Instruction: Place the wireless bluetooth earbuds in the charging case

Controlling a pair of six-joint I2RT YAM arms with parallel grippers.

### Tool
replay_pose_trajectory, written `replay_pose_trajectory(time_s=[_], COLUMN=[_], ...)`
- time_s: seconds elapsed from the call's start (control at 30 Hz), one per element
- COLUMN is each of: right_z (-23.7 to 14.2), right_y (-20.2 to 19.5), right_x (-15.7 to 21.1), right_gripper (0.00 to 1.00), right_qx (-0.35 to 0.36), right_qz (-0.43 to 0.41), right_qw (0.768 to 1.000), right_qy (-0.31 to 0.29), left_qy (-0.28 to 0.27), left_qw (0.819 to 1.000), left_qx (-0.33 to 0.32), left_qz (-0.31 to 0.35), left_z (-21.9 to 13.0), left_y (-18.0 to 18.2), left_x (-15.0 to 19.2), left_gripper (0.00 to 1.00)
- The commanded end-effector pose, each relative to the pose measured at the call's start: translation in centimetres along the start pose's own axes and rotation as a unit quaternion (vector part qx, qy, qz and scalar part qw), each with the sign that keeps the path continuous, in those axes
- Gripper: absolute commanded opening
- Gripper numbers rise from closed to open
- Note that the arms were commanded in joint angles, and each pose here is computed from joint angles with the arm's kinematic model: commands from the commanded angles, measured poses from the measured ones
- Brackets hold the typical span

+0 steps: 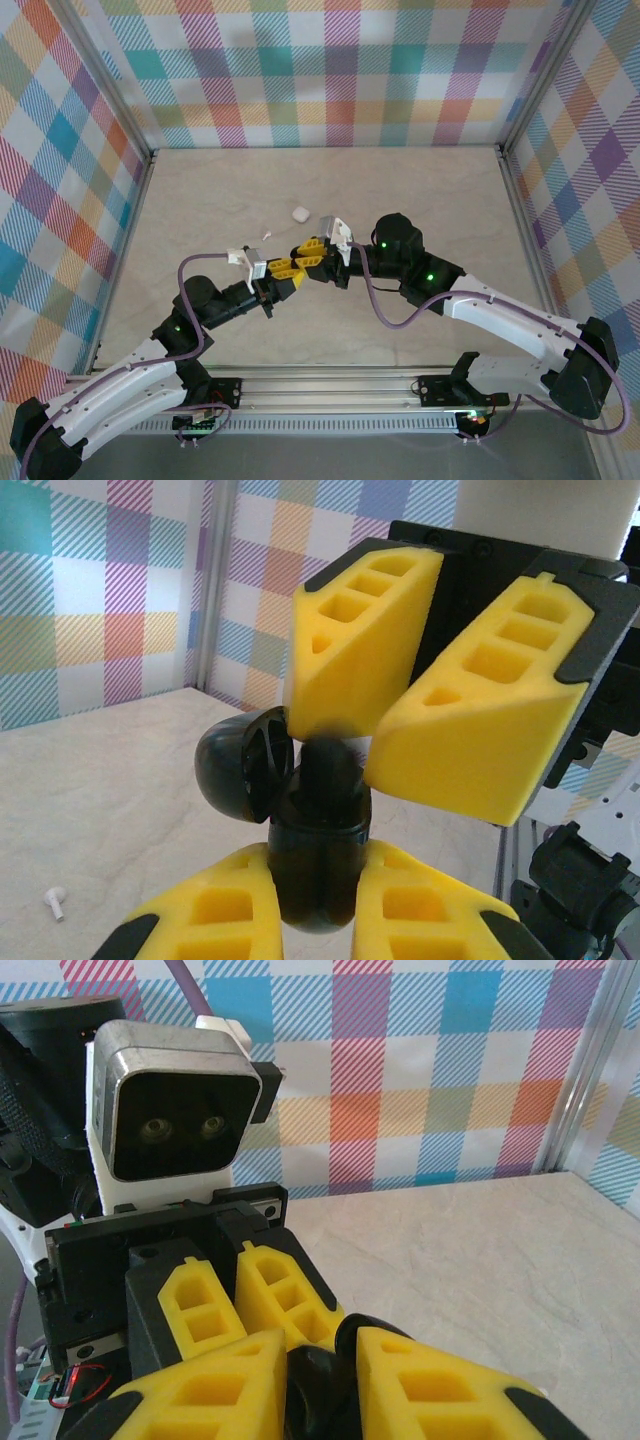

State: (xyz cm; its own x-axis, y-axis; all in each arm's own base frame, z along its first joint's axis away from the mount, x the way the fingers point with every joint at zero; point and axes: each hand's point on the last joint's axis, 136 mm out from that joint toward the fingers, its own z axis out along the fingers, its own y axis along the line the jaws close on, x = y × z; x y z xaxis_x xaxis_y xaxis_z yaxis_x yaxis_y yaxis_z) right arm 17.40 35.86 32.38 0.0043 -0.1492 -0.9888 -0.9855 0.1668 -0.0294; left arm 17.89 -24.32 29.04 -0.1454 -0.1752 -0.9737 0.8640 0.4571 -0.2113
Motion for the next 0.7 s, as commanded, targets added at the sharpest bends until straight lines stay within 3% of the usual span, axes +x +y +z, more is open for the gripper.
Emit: replay_pose_trajectory(time_s=[0.0,0.3,0.67], right_z=[-0.3,-0.5,-0.9], right_y=[0.2,0.3,0.0], right_x=[0.6,-0.3,-3.2], right_gripper=[0.26,0.32,0.52], right_qx=[-0.004,-0.003,0.003], right_qz=[0.004,0.006,0.076], right_qw=[1.0,1.0,0.997], right_qy=[0.015,0.006,0.013], left_qy=[-0.059,-0.056,-0.036], left_qw=[0.998,0.998,0.999], left_qx=[0.023,0.021,0.018], left_qz=[0.021,0.02,0.026], left_z=[-0.3,-0.3,-0.1], left_y=[-1.6,-1.5,-1.1], left_x=[-4.2,-4.0,-2.1], left_gripper=[0.0,0.0,0.0])
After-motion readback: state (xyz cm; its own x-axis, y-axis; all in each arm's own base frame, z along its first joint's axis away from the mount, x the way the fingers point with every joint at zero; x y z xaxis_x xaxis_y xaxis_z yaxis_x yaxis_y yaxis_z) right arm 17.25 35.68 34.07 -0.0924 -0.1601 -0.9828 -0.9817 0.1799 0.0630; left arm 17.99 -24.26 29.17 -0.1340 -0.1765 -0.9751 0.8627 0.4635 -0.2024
